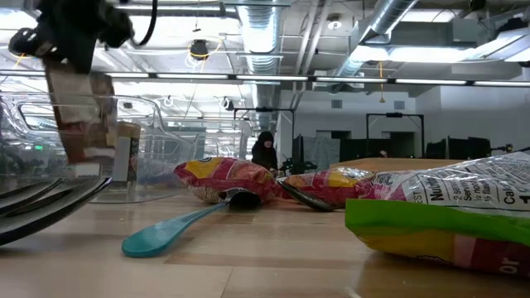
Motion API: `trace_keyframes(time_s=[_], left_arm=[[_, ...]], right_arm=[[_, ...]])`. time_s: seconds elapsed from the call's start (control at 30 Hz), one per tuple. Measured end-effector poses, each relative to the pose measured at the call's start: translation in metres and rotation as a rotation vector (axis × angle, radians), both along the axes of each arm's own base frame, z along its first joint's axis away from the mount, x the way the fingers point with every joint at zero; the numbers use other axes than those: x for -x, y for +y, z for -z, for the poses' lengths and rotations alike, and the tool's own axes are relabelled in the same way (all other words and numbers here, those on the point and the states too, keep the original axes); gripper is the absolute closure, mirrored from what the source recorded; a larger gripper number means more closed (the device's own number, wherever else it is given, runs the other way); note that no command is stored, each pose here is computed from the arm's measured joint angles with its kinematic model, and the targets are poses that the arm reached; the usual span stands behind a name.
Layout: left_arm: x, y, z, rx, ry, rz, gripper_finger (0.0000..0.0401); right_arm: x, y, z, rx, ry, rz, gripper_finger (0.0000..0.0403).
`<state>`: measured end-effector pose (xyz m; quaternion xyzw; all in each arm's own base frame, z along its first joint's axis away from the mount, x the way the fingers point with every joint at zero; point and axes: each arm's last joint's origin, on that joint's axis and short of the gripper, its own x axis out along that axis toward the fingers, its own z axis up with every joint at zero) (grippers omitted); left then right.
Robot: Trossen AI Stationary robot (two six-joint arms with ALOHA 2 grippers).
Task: Pick & Place Food Item
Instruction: Put the orange seasoning pack into the transparent bin
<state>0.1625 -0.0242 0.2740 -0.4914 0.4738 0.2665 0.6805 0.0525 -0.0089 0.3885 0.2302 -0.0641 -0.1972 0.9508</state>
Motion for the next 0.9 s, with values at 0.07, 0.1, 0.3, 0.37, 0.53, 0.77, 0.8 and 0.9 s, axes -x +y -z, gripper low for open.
trace_keyframes(time_s=[0.07,0.1,0.3,0.37,0.53,0.77,0.8,0.9], left_arm=[[0.005,0.001,0.007,0.010,-0.018,-0.051,0.0401],[0.007,0.002,0.010,0.014,-0.026,-0.073,0.0401],[0.023,0.006,0.021,0.028,-0.055,-0.223,0.0401],[0.028,0.007,0.023,0.026,-0.064,-0.257,0.0401],[0.037,0.009,0.029,0.026,-0.082,-0.320,0.0401],[0.041,0.010,0.034,0.011,-0.068,-0.330,0.0401],[0.042,0.010,0.034,0.005,-0.063,-0.332,0.0401],[0.042,0.011,0.034,-0.015,-0.062,-0.344,0.0401]], right_arm=[[0.000,0.000,0.000,0.000,0.000,0.000,0.0223],[0.000,0.000,0.000,0.000,0.000,-0.001,0.0223],[0.000,0.000,0.000,0.000,0.000,-0.001,0.0223],[0.000,0.000,0.000,0.000,0.000,-0.001,0.0223],[0.000,0.000,0.000,0.000,0.000,-0.001,0.0223],[0.000,0.000,0.000,0.000,-0.002,-0.001,0.0223],[0.000,0.000,0.000,0.000,-0.003,-0.001,0.0223],[0.000,0.000,0.000,-0.001,-0.003,0.005,0.0223]])
